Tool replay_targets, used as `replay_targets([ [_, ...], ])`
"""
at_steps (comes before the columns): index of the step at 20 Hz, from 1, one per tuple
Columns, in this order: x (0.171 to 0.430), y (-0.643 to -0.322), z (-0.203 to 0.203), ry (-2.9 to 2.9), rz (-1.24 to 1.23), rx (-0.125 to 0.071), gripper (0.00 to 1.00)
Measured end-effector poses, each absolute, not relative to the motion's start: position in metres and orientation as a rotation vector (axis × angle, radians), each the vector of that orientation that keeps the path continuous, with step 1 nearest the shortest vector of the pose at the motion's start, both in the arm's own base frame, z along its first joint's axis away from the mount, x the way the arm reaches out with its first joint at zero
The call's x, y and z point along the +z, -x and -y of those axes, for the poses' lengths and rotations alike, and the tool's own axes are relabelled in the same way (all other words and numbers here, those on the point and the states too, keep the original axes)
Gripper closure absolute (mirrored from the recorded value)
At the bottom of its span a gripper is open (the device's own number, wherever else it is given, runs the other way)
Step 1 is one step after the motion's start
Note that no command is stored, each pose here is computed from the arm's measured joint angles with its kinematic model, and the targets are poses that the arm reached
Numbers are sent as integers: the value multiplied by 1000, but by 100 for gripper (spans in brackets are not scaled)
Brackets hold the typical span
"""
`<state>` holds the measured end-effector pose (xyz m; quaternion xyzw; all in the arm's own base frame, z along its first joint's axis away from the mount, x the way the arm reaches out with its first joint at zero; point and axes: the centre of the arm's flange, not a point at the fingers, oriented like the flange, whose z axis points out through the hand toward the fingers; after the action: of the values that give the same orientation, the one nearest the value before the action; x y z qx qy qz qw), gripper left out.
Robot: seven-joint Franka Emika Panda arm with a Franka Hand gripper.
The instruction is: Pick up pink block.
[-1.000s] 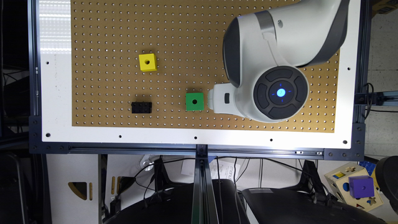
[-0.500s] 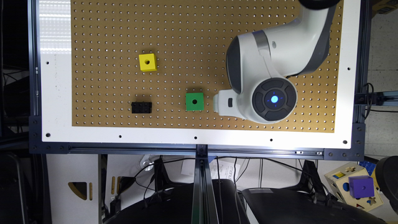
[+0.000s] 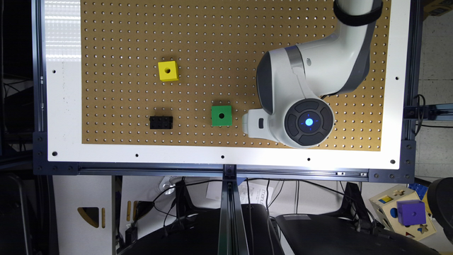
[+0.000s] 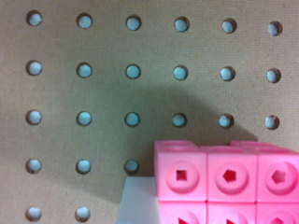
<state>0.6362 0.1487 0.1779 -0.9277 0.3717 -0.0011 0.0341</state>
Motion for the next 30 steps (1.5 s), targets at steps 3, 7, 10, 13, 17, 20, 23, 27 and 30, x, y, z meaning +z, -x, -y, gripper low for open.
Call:
replay_targets([
  [3,178,-636,-149,2853,-1143,-3,100],
  [7,178,-636,-148,2853,-1144,-3,100],
  [10,178,-636,-148,2853,-1145,-3,100],
  [13,183,-637,-147,2852,-1146,-9,100],
  [17,212,-639,-146,2859,-1146,-7,100],
  [20,227,-639,-146,2862,-1145,-7,100],
  [23,245,-638,-146,2866,-1144,-6,100],
  [27,269,-638,-146,2867,-1142,-17,100],
  [30,289,-636,-145,2872,-1142,-16,100],
])
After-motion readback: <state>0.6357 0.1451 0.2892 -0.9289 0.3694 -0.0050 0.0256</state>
